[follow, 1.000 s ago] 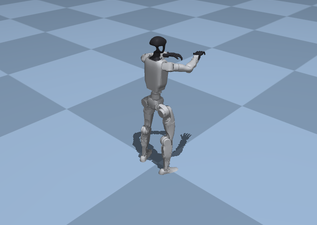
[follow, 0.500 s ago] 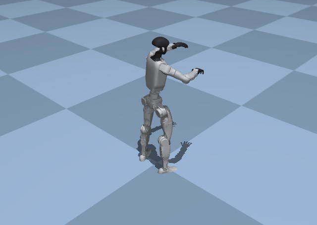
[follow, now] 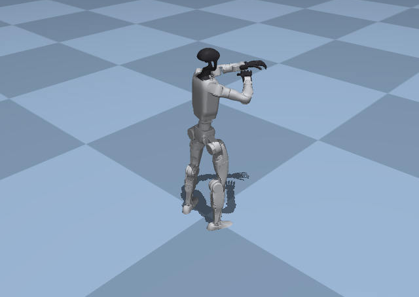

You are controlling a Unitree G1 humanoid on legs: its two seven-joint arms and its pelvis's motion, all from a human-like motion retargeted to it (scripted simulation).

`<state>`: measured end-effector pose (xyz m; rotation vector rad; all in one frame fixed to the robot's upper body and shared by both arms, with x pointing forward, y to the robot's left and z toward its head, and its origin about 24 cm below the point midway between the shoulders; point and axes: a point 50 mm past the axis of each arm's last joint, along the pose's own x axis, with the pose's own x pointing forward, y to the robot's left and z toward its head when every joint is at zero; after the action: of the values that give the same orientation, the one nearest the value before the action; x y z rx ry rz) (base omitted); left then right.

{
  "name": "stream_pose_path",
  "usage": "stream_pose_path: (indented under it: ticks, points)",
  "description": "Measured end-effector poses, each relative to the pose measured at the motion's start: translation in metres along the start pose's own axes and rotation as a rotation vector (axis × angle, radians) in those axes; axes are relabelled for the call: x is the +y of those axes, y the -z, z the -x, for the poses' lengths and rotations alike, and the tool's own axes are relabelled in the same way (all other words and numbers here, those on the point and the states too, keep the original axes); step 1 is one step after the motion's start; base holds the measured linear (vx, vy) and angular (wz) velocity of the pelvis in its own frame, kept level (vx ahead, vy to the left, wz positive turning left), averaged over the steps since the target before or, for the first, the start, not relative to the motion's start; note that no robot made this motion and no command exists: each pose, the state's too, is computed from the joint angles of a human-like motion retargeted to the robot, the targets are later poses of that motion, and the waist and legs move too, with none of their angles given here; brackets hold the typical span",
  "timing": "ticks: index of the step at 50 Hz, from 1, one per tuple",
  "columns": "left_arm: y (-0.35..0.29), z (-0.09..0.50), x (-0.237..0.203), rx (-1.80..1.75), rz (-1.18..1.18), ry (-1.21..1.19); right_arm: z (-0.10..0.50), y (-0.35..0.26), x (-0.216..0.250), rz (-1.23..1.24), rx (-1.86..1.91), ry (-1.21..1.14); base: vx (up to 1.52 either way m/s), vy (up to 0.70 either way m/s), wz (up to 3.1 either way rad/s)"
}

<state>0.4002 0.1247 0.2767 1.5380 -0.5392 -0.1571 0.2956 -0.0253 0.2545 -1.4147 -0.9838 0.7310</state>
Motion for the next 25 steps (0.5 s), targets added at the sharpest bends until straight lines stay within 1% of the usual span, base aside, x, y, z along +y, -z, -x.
stream_pose_path:
  ticks: [3, 7, 12, 17, 20, 25]
  points:
    - [0.012, -0.007, 0.0, 0.101, 0.063, 0.01, 0.004, -0.013, -0.003, -0.015, -0.045, 0.033, 0.06, 0.02, 0.05]
    - [0.011, -0.007, -0.007, 0.119, 0.146, 0.068, 0.011, -0.006, -0.005, -0.007, 0.012, 0.02, 0.06, 0.01, -0.03]
    - [-0.022, 0.008, -0.019, -0.079, 0.182, 0.126, 0.023, 0.04, -0.002, 0.05, 0.229, -0.055, 0.07, 0.0, -0.09]
    - [-0.067, 0.043, -0.031, -0.359, 0.199, 0.171, 0.043, 0.106, 0.009, 0.109, 0.54, -0.087, 0.07, 0.0, -0.03]
    - [-0.082, 0.065, -0.038, -0.477, 0.227, 0.228, 0.057, 0.138, 0.018, 0.117, 0.714, -0.095, 0.06, -0.01, 0.05]
    - [-0.075, 0.083, -0.04, -0.476, 0.264, 0.256, 0.073, 0.151, 0.023, 0.055, 0.797, -0.12, 0.02, 0.0, 0.04]
